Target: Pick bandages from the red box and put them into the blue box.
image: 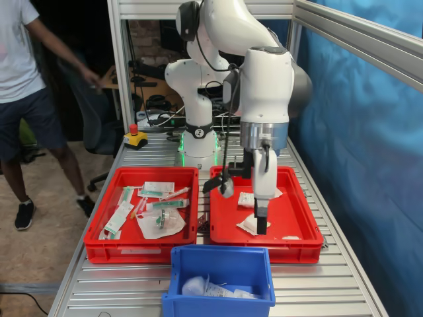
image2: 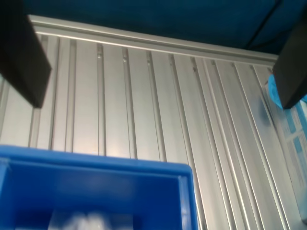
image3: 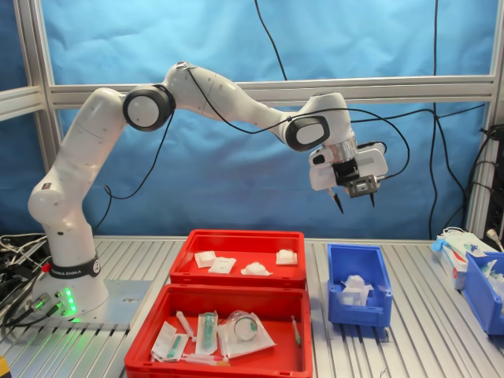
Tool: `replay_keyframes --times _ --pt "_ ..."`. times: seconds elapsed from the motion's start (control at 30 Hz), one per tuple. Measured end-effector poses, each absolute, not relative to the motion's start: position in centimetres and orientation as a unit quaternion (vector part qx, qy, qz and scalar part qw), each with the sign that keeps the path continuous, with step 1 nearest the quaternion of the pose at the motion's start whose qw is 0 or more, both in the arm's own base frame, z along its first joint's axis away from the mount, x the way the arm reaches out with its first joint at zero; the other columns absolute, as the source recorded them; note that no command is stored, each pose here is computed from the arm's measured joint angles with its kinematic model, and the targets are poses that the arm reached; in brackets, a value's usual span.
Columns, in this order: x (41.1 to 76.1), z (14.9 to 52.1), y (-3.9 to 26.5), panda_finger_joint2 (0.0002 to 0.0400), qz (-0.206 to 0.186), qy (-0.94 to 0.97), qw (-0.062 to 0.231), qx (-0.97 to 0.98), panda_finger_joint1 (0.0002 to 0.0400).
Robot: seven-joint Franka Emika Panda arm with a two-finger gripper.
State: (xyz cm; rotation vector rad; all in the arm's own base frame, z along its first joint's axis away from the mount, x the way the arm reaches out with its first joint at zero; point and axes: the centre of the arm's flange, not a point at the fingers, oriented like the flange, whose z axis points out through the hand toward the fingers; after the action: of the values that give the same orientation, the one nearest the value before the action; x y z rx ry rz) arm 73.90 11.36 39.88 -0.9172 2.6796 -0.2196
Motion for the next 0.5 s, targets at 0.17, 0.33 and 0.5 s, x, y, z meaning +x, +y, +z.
replay_keyframes --times 0.17,0.33,0.5 --pt "73.5 40.3 13.0 0.04 -0.075 0.929 0.153 -0.329 0.04" --pt "72.8 41.3 13.7 0.04 -0.073 0.927 0.156 -0.334 0.04" --pt "71.2 42.8 13.6 0.04 -0.07 0.927 0.156 -0.335 0.04"
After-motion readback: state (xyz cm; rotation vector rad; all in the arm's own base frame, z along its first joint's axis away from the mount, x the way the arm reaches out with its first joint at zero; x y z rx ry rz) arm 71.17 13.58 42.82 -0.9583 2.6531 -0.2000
